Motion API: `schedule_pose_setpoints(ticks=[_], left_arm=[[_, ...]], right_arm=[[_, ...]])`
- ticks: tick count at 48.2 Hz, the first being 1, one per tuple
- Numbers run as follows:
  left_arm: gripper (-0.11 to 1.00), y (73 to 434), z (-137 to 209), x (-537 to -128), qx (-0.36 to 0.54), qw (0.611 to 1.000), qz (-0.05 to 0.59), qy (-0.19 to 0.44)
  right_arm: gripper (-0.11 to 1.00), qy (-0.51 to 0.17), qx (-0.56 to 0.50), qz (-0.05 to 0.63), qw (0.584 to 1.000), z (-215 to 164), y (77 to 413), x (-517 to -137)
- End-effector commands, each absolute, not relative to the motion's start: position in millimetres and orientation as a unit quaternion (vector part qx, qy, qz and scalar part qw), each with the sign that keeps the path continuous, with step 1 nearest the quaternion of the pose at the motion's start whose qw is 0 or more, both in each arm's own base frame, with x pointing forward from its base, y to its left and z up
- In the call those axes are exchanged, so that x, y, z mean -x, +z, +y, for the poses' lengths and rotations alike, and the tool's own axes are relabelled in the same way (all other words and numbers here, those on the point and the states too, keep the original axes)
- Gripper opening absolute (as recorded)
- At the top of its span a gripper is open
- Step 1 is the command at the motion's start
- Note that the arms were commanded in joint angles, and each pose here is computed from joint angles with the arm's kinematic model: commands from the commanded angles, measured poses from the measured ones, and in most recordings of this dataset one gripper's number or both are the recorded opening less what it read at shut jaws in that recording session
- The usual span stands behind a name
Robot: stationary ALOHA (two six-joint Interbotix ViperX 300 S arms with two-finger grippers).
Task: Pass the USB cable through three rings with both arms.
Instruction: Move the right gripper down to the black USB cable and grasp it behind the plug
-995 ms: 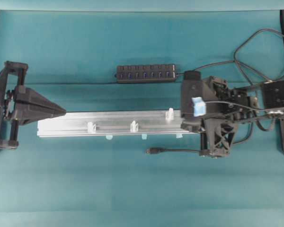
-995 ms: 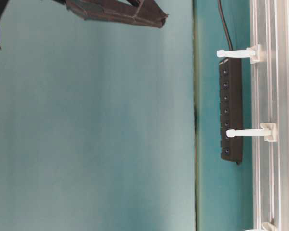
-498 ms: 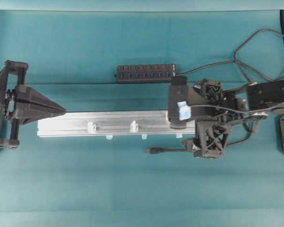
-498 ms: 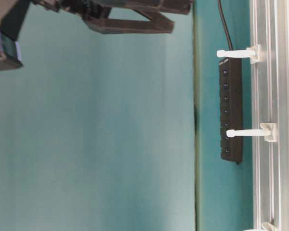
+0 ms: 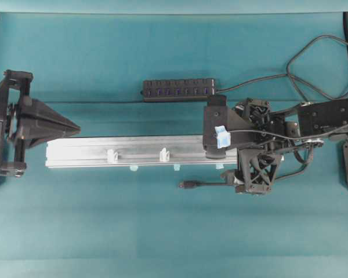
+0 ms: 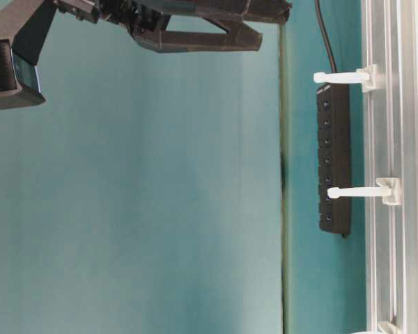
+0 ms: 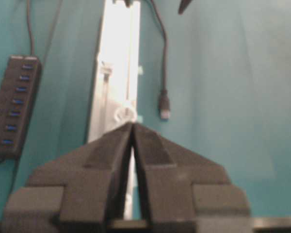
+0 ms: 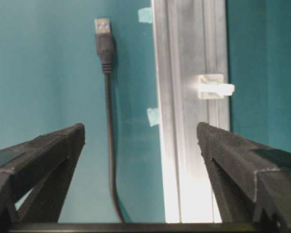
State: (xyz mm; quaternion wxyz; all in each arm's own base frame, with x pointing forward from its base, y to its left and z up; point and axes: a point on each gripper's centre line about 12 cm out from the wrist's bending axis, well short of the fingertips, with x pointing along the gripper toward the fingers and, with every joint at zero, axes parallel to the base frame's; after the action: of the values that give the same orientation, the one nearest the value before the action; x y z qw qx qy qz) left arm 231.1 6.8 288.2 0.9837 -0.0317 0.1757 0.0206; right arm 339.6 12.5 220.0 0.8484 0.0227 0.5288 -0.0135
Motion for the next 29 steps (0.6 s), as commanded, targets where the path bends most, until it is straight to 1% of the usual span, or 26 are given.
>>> schedule_pose_setpoints(ticks=[1, 8, 10, 11, 12, 13, 19, 22, 24, 26, 29], left_arm=[[0.30, 295.9, 7.6, -233.4, 0.032, 0.985, 0.166, 0.022], [0.74, 297.0, 6.9, -232.6, 0.029, 0.986, 0.164, 0.020], [0.82, 296.5, 6.9, -232.5, 0.029, 0.985, 0.166, 0.020], [0.82, 296.5, 6.9, -232.5, 0.029, 0.985, 0.166, 0.020], [0.78, 295.9, 6.5, -232.0, 0.029, 0.985, 0.167, 0.020], [0.71, 296.2, 6.5, -231.7, 0.030, 0.985, 0.167, 0.020], [0.33, 298.5, 3.3, -229.2, 0.030, 0.986, 0.162, 0.013], [0.17, 299.5, 2.3, -228.4, 0.029, 0.987, 0.160, 0.011], [0.08, 299.4, 1.6, -227.3, 0.028, 0.987, 0.161, 0.009], [0.03, 299.1, 1.2, -226.8, 0.028, 0.986, 0.163, 0.008], [0.01, 298.6, 0.9, -226.3, 0.028, 0.986, 0.166, 0.008]], right_arm=[[0.83, -0.012, -0.023, 0.517, 0.856, 13.7, 227.5, -342.8], [0.79, -0.013, -0.024, 0.519, 0.854, 13.7, 226.4, -342.0], [0.76, -0.013, -0.025, 0.520, 0.854, 13.6, 226.3, -341.7], [0.73, -0.014, -0.026, 0.520, 0.853, 13.6, 226.3, -341.7], [0.70, -0.014, -0.026, 0.520, 0.853, 13.8, 226.7, -341.8], [0.65, -0.013, -0.027, 0.521, 0.853, 13.9, 226.2, -341.5], [0.30, -0.012, -0.030, 0.522, 0.852, 14.9, 226.1, -341.8], [0.14, -0.012, -0.030, 0.524, 0.851, 14.9, 224.9, -341.5], [0.06, -0.012, -0.029, 0.526, 0.850, 14.9, 224.2, -341.1], [0.00, -0.011, -0.028, 0.529, 0.848, 15.9, 223.4, -340.7], [-0.06, -0.013, -0.029, 0.534, 0.845, 15.0, 221.5, -341.5]])
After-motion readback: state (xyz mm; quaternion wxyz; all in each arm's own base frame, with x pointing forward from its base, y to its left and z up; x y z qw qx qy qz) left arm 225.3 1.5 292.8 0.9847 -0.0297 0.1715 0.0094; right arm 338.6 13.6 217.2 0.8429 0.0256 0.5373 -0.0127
